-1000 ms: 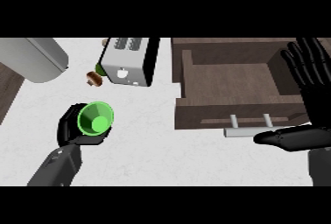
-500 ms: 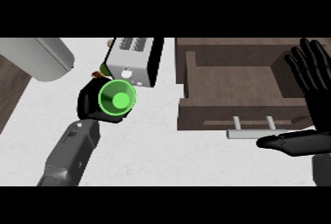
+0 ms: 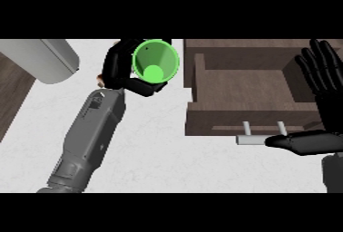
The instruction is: Pick up the cup, place it into the drawer and close the drawer
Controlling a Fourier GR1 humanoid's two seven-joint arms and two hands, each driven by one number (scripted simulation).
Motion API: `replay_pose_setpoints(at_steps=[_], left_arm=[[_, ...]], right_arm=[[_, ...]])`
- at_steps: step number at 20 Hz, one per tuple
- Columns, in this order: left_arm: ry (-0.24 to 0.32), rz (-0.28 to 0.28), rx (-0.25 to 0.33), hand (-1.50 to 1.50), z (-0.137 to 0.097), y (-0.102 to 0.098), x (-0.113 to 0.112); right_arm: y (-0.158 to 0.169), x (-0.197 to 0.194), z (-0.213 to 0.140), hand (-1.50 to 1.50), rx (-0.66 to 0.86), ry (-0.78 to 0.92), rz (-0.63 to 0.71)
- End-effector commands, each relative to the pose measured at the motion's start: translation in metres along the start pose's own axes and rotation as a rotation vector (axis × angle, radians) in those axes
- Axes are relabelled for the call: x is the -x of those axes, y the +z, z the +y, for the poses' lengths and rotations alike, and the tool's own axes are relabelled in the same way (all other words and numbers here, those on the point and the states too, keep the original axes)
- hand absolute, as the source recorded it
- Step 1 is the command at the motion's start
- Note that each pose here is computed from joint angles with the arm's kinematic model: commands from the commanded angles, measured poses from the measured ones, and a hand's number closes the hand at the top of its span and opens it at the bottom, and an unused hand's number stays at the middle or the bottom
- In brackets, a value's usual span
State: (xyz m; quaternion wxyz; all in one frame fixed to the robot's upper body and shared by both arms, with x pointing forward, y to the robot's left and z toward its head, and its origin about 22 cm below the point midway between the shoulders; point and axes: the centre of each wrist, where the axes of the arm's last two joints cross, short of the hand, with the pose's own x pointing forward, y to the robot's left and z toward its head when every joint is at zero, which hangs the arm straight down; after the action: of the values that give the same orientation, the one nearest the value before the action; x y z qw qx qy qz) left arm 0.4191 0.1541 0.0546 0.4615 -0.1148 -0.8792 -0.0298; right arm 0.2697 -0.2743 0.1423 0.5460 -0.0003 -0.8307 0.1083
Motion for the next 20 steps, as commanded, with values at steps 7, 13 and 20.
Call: replay_pose_setpoints(at_steps=[7,13,20], left_arm=[[-0.087,0.045,0.045,1.50,-0.088,-0.090,-0.068],[-0.171,0.211,0.013,1.50,-0.121,-0.109,-0.073],[-0.301,0.343,0.034,1.50,-0.117,-0.093,-0.043]], right_arm=[[-0.009,0.005,-0.002,-1.50,0.000,0.012,-0.019],[-0.015,0.011,-0.004,-1.50,-0.023,-0.019,-0.022],[-0.018,-0.009,-0.002,-1.50,-0.044,-0.015,-0.046]])
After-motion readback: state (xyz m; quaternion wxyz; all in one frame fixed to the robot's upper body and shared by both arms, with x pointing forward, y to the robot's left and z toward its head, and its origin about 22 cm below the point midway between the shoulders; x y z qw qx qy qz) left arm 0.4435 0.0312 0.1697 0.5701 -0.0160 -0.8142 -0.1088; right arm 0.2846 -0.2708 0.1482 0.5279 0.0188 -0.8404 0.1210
